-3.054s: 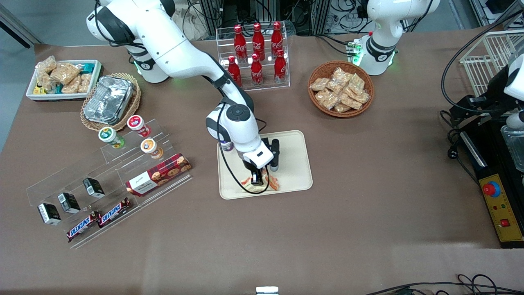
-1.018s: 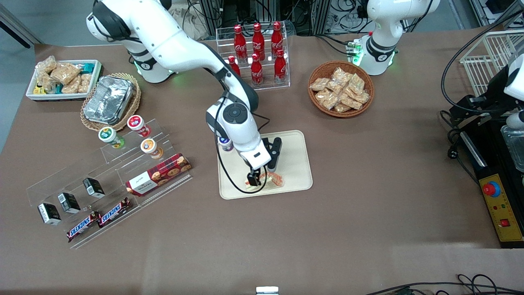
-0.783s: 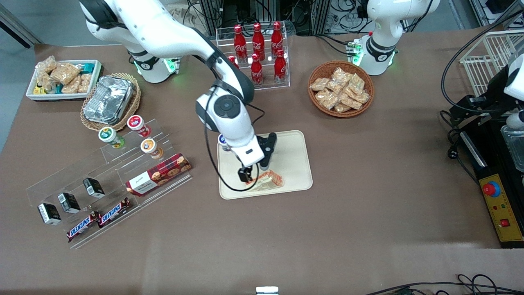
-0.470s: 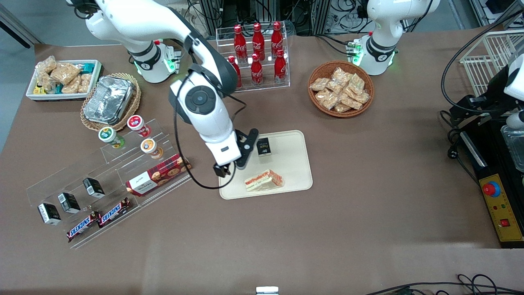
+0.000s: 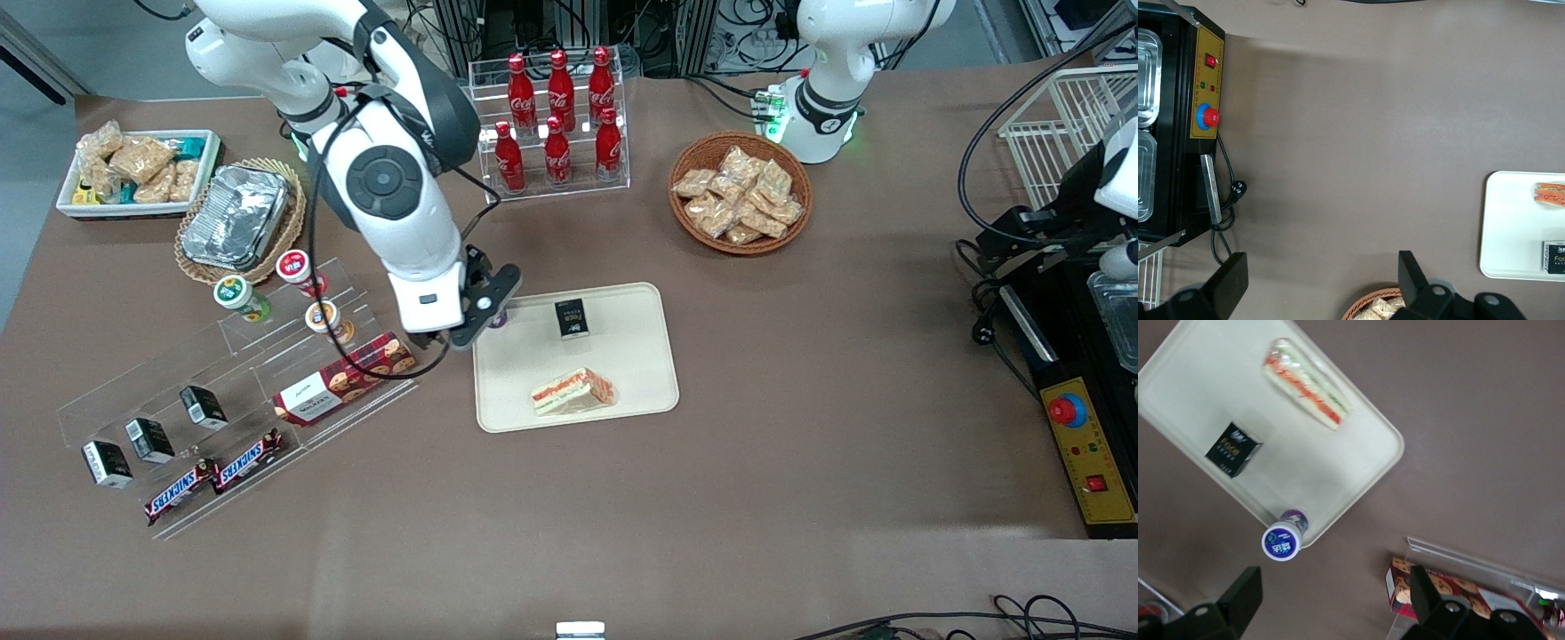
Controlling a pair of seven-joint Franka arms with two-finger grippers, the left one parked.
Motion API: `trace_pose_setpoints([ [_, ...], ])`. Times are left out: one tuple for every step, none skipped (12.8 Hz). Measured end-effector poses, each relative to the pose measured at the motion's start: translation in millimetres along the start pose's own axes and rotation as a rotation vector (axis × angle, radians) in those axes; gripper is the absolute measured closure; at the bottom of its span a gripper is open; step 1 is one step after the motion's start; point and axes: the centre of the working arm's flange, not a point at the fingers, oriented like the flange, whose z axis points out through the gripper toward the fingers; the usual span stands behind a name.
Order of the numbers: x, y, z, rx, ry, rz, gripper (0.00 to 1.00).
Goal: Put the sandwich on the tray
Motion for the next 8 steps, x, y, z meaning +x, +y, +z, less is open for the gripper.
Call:
trace_pose_setpoints([
  [-5,14,-7,-0.011,0.007,0.062,0.01],
  [-15,31,-18,-0.019,0.010,0.120,0.01],
  [-28,49,-28,-0.020,0.000,0.177,0.01],
  [-44,71,-42,-0.022,-0.004,0.245,0.01],
  [-64,99,-58,-0.022,0.002,0.314,0.01],
  [-88,128,-75,-0.019,0.014,0.374,0.01],
  [-112,153,-89,-0.013,0.018,0.429,0.01],
  [-137,174,-101,-0.006,0.013,0.480,0.01],
])
